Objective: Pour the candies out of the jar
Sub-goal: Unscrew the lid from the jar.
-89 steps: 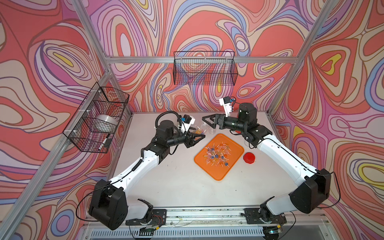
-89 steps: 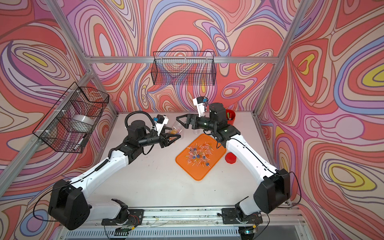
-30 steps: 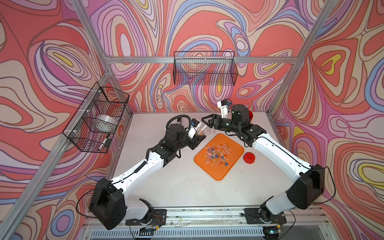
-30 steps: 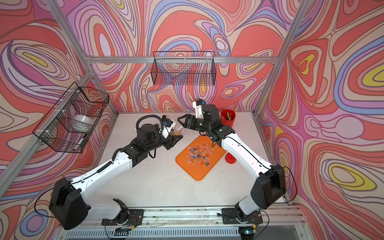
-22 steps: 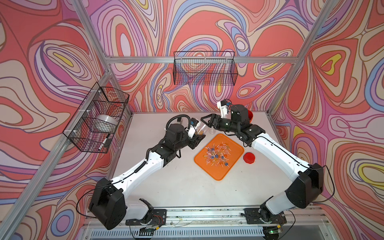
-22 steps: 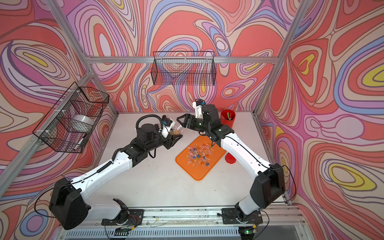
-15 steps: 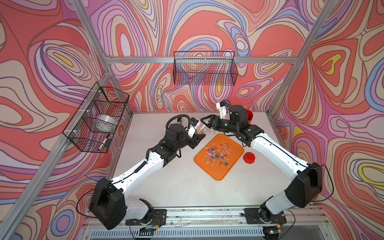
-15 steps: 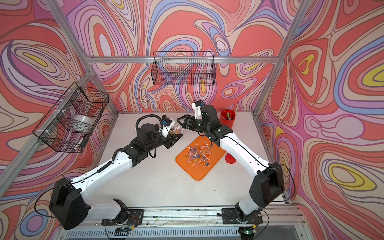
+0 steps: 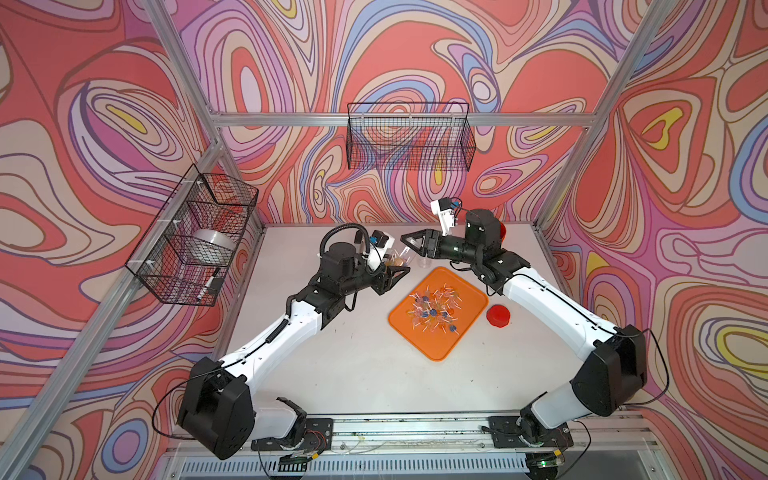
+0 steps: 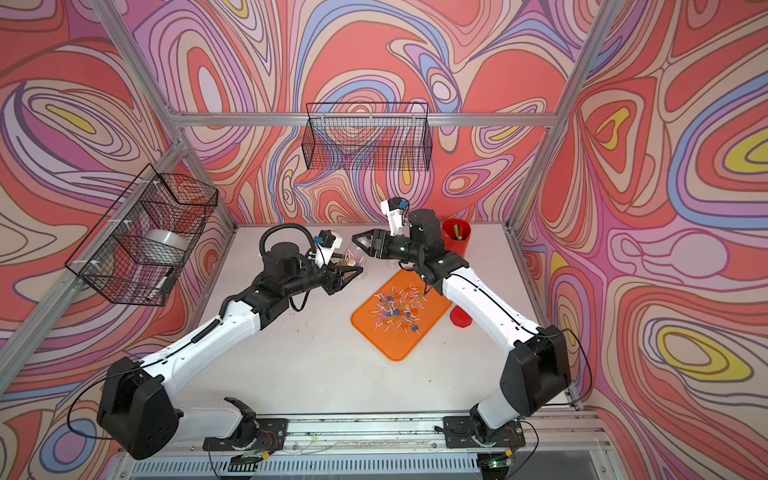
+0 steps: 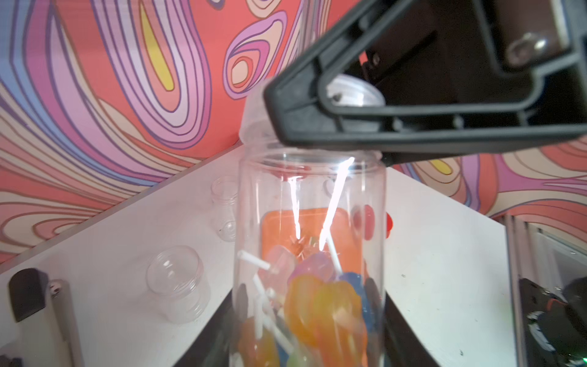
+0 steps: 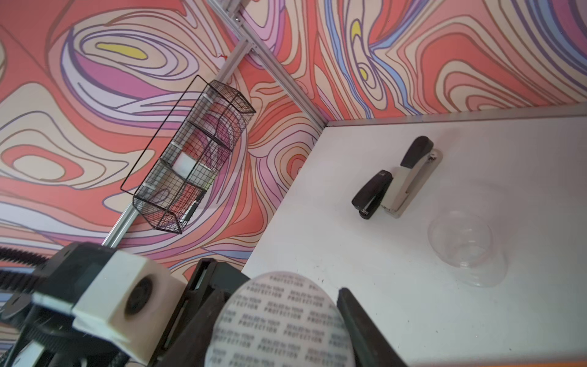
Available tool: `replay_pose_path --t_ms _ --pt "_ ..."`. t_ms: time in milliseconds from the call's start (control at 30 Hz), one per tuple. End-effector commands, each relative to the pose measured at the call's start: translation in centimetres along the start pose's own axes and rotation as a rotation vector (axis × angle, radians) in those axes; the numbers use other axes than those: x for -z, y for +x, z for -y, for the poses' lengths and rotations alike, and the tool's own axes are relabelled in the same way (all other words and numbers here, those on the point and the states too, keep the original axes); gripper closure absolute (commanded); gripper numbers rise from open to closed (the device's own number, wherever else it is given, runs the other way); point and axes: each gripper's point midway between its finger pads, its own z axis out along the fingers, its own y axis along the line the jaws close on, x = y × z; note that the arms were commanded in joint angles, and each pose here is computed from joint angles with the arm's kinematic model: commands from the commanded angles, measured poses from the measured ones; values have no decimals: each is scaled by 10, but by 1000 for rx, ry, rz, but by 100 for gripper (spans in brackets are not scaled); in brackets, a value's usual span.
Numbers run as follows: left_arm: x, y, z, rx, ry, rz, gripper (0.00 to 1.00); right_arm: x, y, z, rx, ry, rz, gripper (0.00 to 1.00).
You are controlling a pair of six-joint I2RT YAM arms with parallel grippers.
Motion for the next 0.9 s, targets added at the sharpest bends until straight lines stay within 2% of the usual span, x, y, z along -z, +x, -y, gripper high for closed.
replay_pose_path --t_ms 0,167,400,567,700,767,833,867 --pt "13 -38 26 -2 165 122 100 18 25 -61 178 -263 -111 65" --pt "18 -43 46 -8 297 115 100 27 32 -68 235 -291 -140 67" --pt "15 -41 41 5 271 108 100 24 26 -61 220 -238 -131 63" --pt "15 -39 35 0 229 103 100 18 15 -36 164 -100 -99 45" --pt "14 -37 29 -3 191 100 100 20 -1 -21 89 -19 -47 22" --pt "13 -35 25 -3 169 99 100 23 -9 -14 50 23 -25 16" --pt "13 -34 22 -3 149 96 100 26 -15 -10 10 50 -11 2" --pt "13 -34 21 -2 142 95 100 27 -17 -9 -8 63 -5 2"
